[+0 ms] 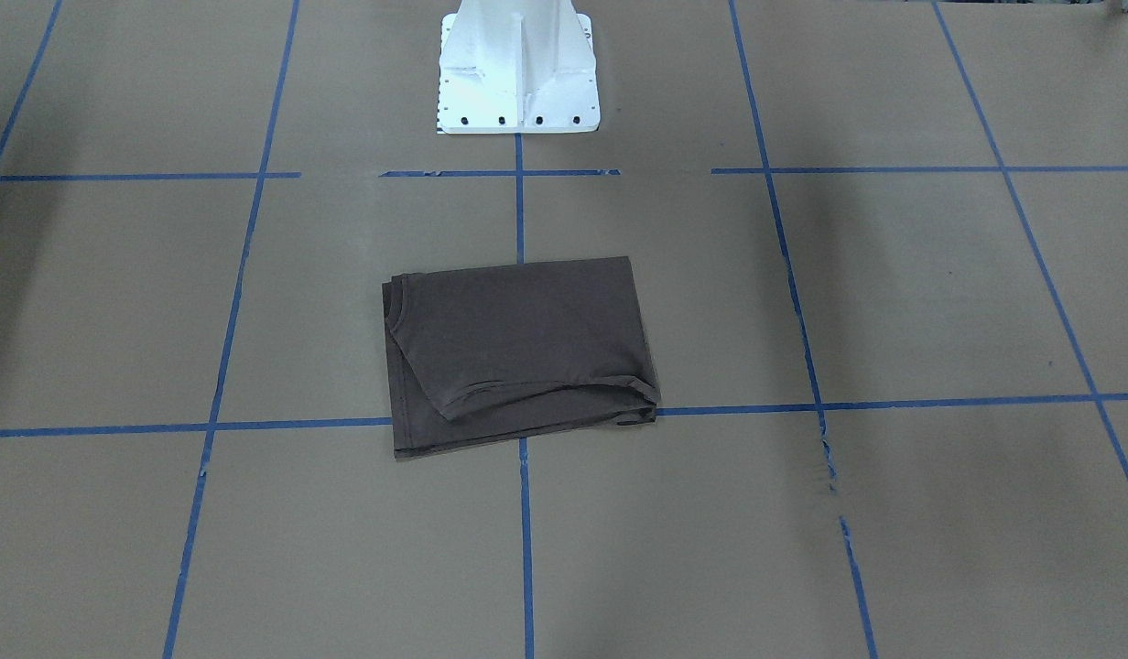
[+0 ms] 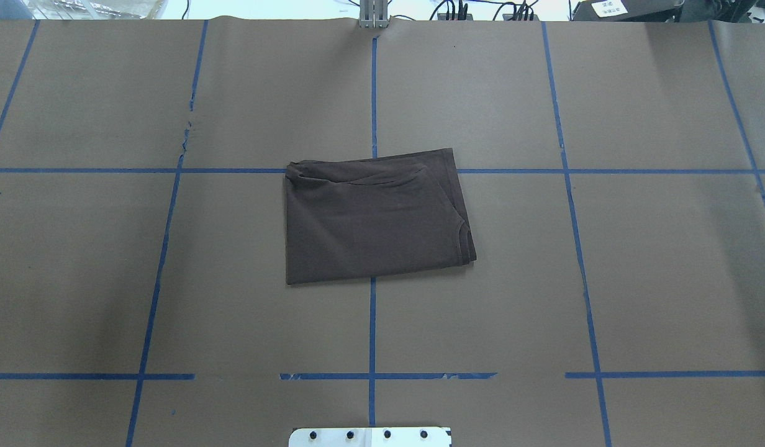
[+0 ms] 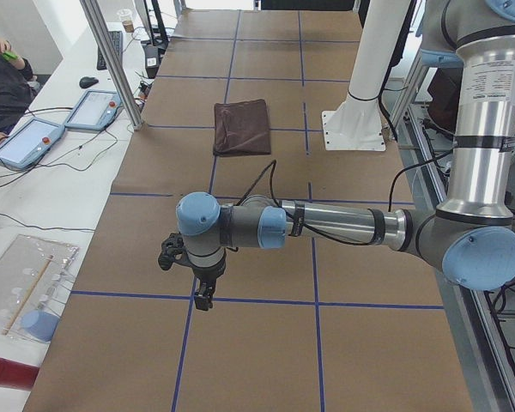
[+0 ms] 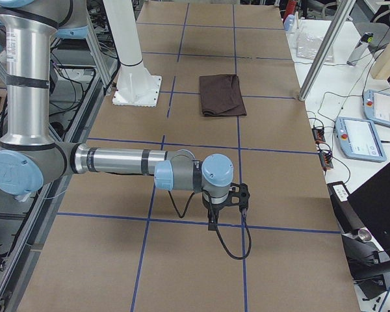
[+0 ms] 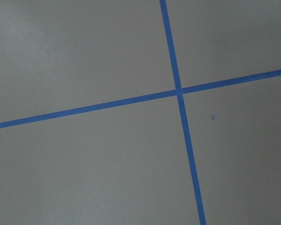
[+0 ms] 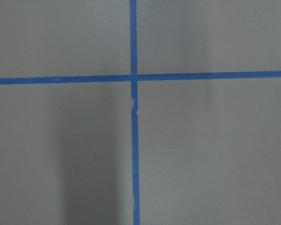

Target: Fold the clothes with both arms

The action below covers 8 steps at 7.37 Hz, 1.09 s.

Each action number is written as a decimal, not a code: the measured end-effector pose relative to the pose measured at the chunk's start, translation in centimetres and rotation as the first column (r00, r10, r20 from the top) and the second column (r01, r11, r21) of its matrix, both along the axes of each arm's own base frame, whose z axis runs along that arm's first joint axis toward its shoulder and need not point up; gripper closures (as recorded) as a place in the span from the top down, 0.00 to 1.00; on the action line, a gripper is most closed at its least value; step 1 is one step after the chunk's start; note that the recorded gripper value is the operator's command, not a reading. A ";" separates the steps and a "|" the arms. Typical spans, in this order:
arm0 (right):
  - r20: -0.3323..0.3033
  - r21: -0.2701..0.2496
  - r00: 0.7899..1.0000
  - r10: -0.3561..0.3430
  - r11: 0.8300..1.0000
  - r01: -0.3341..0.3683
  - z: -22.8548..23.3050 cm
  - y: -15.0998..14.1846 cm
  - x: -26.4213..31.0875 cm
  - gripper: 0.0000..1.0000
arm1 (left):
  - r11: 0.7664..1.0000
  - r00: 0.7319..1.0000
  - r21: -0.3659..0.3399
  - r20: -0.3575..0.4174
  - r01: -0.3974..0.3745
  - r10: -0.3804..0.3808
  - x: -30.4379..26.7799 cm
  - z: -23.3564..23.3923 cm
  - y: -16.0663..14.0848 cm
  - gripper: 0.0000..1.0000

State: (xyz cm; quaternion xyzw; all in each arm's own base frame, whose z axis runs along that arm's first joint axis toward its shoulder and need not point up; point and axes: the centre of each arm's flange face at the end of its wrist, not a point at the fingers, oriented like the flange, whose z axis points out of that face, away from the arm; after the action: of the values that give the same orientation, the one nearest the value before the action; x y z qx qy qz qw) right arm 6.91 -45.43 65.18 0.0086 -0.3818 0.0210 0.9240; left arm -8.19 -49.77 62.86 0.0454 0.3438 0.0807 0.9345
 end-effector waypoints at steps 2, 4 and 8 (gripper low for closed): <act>0.000 0.002 1.000 0.000 1.000 0.000 0.0 0.0 0.0 1.00 | 1.000 1.000 0.000 0.000 0.000 0.000 0.0 0.0 0.0 1.00; 0.008 0.001 1.000 0.000 1.000 0.000 0.0 0.0 -0.1 1.00 | 1.000 1.000 0.001 -0.001 0.000 0.000 0.0 -0.1 0.0 1.00; 0.016 0.004 1.000 -0.001 1.000 0.000 -0.1 -0.1 -0.1 1.00 | 1.000 1.000 0.023 -0.011 -0.006 0.007 0.1 -1.0 0.0 1.00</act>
State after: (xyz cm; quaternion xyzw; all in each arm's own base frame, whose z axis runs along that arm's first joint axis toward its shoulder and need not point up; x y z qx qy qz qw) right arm 6.80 -45.48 65.05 0.0100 -0.3893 0.0201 0.9208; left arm -8.10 -49.82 61.82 0.0553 0.3481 0.0874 0.9317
